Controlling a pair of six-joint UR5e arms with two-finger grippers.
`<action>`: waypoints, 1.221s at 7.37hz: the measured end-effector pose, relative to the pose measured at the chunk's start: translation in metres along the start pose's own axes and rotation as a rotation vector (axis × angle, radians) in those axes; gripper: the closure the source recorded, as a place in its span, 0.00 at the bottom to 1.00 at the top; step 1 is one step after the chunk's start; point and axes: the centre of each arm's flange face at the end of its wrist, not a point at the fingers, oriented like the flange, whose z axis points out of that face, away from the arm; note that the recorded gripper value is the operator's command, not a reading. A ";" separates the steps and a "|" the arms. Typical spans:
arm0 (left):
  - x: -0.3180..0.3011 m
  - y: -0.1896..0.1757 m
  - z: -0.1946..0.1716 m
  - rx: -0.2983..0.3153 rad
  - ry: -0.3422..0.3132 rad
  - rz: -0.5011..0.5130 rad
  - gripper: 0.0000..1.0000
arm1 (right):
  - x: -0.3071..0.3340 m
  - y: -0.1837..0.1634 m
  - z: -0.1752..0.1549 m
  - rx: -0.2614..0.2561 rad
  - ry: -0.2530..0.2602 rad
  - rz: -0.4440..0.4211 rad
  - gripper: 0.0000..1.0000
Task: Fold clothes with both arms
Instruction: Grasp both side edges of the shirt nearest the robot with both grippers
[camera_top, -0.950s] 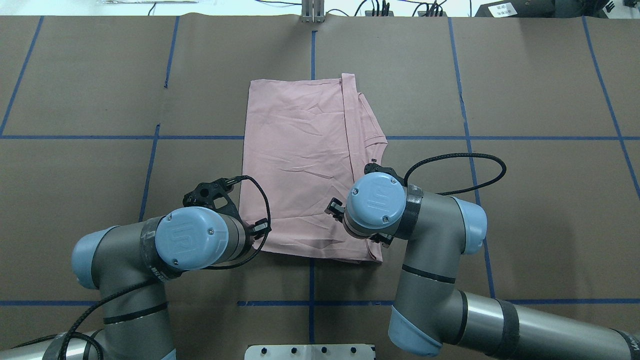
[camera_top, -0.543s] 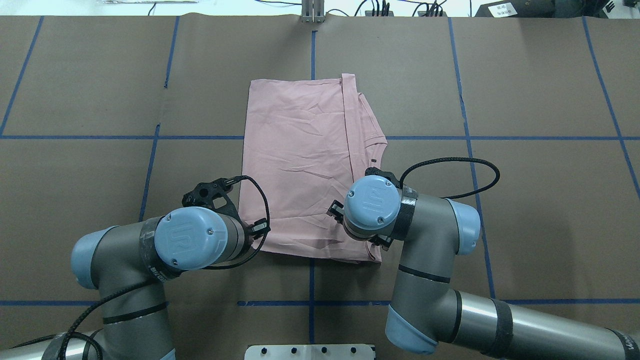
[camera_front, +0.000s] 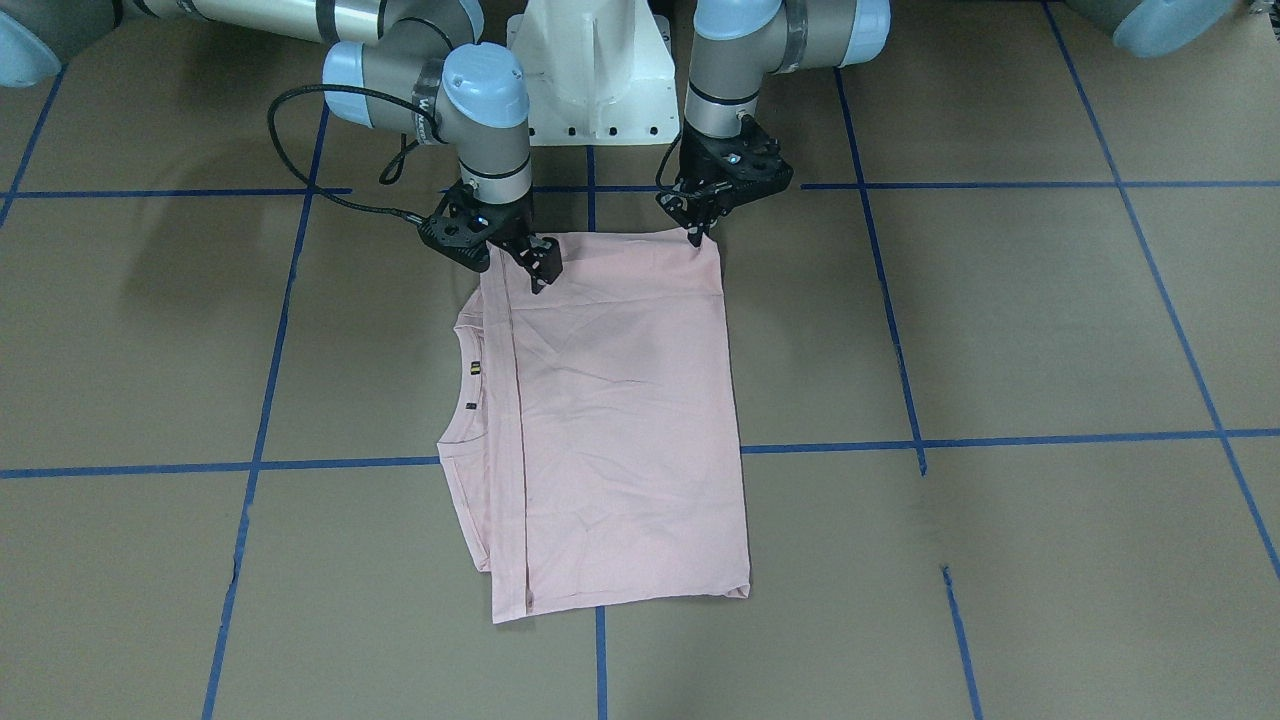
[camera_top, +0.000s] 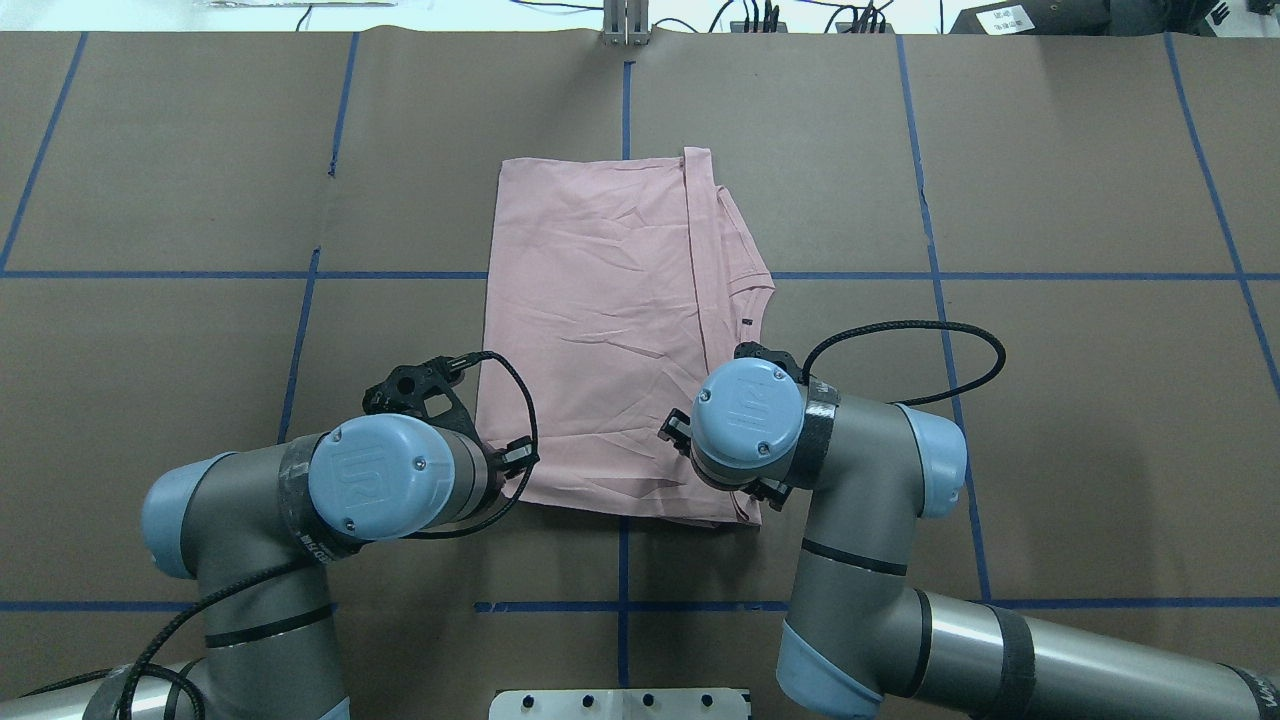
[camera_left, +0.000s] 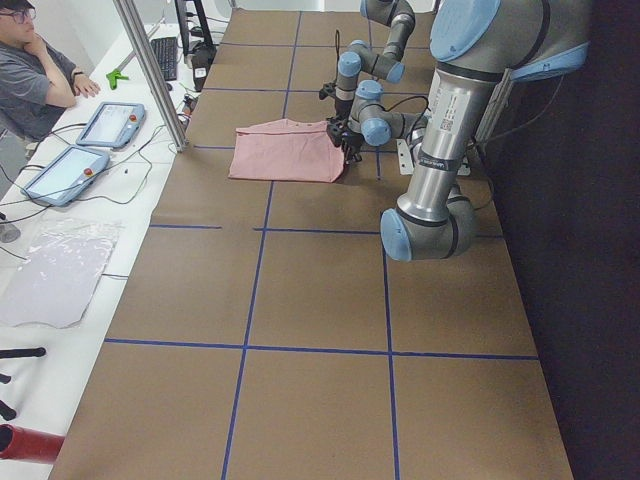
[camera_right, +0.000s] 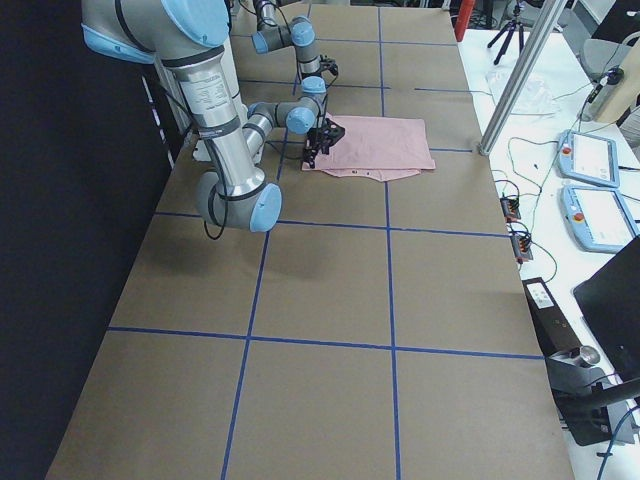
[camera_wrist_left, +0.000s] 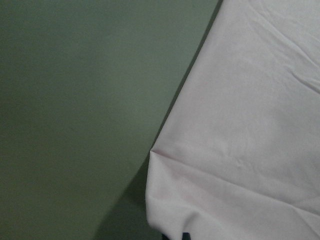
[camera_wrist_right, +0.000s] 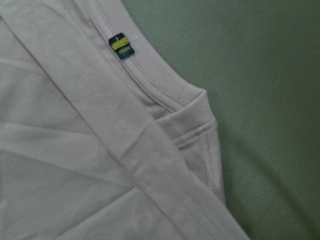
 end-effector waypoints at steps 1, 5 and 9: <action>0.000 0.000 0.000 0.000 -0.001 0.000 1.00 | 0.003 0.008 -0.001 -0.004 0.009 -0.003 0.00; 0.000 0.000 0.002 0.001 -0.003 -0.001 1.00 | 0.008 0.023 0.008 -0.011 0.028 -0.018 0.47; 0.000 -0.001 0.001 0.002 -0.002 -0.002 1.00 | 0.007 0.023 0.006 -0.013 0.025 -0.021 1.00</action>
